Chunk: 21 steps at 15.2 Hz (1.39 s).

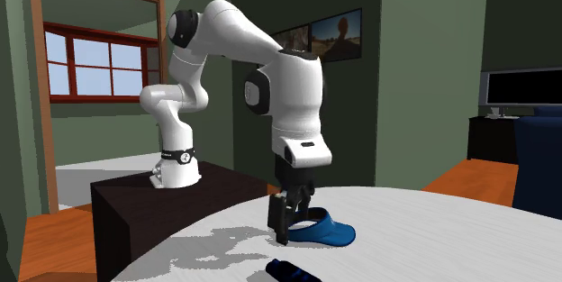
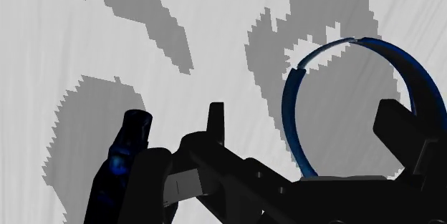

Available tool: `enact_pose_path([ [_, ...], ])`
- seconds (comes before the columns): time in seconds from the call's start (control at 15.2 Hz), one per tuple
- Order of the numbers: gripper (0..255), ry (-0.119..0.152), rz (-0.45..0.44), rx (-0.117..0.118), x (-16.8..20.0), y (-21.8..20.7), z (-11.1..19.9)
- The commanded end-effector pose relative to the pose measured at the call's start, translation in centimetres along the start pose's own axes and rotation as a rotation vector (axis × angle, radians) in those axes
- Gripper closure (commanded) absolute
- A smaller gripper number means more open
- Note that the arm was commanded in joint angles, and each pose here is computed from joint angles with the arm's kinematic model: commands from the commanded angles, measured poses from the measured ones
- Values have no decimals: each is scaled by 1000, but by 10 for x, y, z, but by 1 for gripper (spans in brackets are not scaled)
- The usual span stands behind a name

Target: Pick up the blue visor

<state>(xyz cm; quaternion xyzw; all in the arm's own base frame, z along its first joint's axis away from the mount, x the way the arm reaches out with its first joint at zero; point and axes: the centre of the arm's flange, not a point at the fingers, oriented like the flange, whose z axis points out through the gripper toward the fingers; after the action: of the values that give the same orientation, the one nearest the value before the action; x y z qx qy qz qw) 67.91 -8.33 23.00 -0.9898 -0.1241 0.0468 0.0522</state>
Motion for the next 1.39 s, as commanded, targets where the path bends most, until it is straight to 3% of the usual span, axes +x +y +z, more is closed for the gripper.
enact_pose_path([
  [0.0, 0, 0, 0, 0, 0, 1, 10],
  [0.2, 0, 0, 0, 0, 1, 2, 18],
  [0.26, 255, 0, 0, 0, 1, 3, 18],
  [0.86, 255, 0, 0, 0, 1, 2, 18],
  [1.32, 255, 0, 0, 0, -2, -2, -19],
])
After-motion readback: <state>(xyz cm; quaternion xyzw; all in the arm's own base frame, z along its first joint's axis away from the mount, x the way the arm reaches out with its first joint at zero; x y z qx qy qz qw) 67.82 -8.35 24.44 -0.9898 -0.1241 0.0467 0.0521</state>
